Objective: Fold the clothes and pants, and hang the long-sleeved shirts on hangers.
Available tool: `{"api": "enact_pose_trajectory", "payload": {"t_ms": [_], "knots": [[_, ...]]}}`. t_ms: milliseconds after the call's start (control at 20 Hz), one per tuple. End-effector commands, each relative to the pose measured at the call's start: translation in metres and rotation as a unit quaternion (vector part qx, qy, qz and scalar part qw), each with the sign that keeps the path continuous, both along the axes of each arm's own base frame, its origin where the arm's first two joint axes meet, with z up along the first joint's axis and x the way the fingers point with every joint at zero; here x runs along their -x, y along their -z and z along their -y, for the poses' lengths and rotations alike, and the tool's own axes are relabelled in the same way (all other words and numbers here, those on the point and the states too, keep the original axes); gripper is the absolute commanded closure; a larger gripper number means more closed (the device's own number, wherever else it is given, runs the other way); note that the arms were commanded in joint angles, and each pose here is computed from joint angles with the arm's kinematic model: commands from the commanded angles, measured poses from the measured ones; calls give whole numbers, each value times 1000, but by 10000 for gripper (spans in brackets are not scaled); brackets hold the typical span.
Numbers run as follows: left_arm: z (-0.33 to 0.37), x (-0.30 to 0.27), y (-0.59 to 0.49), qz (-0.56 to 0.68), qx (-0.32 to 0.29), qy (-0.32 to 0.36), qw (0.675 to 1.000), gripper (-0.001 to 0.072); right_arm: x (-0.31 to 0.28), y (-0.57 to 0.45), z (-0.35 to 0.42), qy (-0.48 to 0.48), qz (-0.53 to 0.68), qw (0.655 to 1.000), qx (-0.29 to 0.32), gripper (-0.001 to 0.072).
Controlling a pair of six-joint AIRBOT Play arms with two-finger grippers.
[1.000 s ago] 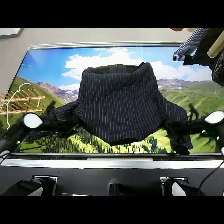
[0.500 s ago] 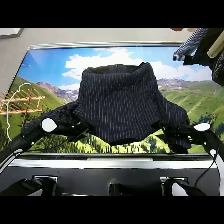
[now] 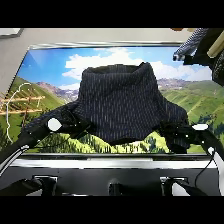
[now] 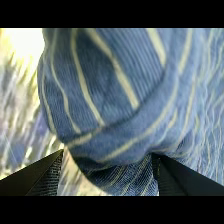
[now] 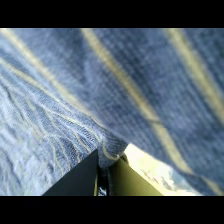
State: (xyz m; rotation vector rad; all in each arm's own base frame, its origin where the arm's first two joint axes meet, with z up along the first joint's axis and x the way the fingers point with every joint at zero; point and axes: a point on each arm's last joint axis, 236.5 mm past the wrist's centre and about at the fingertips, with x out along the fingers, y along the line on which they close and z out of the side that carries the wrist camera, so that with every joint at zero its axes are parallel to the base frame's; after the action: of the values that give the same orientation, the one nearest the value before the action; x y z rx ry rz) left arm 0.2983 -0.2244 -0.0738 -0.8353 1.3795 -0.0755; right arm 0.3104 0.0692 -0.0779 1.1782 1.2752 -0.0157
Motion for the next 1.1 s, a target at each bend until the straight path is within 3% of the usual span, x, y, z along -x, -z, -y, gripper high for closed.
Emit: {"api": "enact_pose_trajectory", "payload": {"t_ms": [0,50,250,450,600,700,850,1050], "knots": [[4,-9,4,0,13,-24,1000,297,5,-18,-6,-15,16,1000,-4,695],[6,-9,1,-1,21,-28,999,707,10,-24,-7,-20,14,1000,-2,695],[6,10,-27,-18,38,-1,999,703,60,-42,-8,-63,-36,997,28,696],[-7,85,-72,-64,29,97,993,703,149,-80,-21,-129,-109,985,38,696],[-10,115,-118,-32,53,120,991,703,201,-107,-21,-125,-136,981,66,696],[-1,113,-144,-3,96,102,990,704,198,-119,-11,-93,-126,983,92,695],[6,80,-159,9,156,37,987,703,146,-133,4,-50,-89,989,103,695],[3,21,-133,-4,190,-34,981,703,49,-119,11,12,-72,996,45,691]]}}
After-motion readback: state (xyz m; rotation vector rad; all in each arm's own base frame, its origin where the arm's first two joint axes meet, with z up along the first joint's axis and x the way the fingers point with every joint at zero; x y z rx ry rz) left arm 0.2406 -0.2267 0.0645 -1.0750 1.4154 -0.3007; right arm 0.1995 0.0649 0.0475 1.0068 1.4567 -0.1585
